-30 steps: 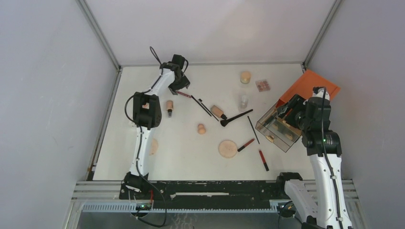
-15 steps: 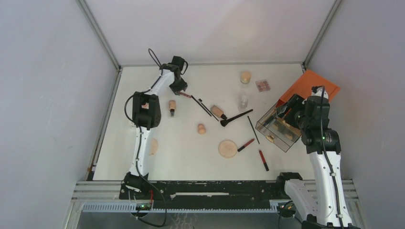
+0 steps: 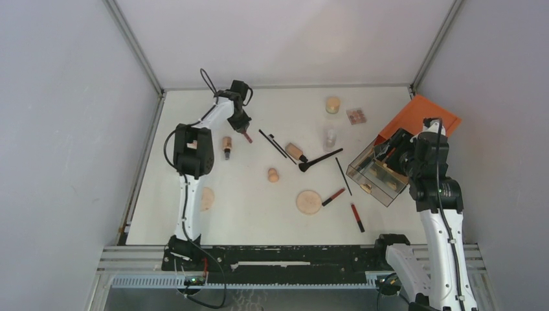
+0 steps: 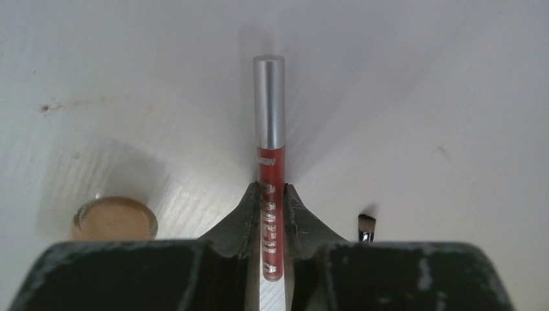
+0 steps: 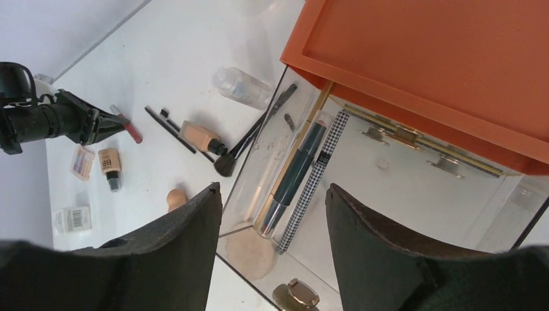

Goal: Organize the makeup
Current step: Pick up the lipstick at the center of the board.

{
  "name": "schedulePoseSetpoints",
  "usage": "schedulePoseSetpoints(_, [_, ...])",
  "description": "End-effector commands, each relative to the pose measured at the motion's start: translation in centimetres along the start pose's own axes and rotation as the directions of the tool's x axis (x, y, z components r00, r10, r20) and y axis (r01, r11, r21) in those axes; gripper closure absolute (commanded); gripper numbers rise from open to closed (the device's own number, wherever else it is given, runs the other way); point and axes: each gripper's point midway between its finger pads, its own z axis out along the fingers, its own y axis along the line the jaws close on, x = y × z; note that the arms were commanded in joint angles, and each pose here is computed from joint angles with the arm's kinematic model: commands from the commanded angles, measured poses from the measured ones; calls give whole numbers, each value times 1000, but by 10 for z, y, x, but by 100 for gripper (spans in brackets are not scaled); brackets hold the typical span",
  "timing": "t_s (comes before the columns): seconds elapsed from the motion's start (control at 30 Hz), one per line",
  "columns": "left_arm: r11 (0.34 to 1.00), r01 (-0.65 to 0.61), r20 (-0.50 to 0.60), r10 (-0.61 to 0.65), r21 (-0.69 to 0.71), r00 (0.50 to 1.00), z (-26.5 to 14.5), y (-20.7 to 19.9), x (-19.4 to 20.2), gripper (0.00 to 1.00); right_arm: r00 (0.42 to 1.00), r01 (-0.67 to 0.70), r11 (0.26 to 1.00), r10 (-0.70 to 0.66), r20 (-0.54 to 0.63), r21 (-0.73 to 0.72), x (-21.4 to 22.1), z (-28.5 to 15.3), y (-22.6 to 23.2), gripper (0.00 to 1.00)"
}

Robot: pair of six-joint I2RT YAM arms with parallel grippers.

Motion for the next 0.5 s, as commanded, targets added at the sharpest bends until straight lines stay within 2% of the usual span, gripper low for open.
schedulePoseSetpoints(0.0, [987,-58,91,44,148,995,-59,-18,-26,88,997,-13,993,22,74,-119,-23,-18,28,33])
schedulePoseSetpoints(0.1, [951,-148,172,104,271,980,-102,-30,-33,94,995,-12,976,34,96,-217,-38,-35,53,33])
schedulePoseSetpoints(0.2, [855,-334,262,243,396,934,-158,-43,-21,92,993,1,947,37,115,-320,-51,-51,78,33])
schedulePoseSetpoints(0.27, [754,-451,288,351,478,891,-192,-51,4,91,993,6,917,41,111,-398,-57,-60,97,33])
schedulePoseSetpoints(0.33, [615,-535,334,420,579,844,-234,-60,36,91,995,1,880,47,88,-474,-57,-64,117,33])
schedulePoseSetpoints(0.47, [371,-581,370,502,725,782,-287,-61,107,92,998,23,845,10,58,-534,-47,-54,149,31])
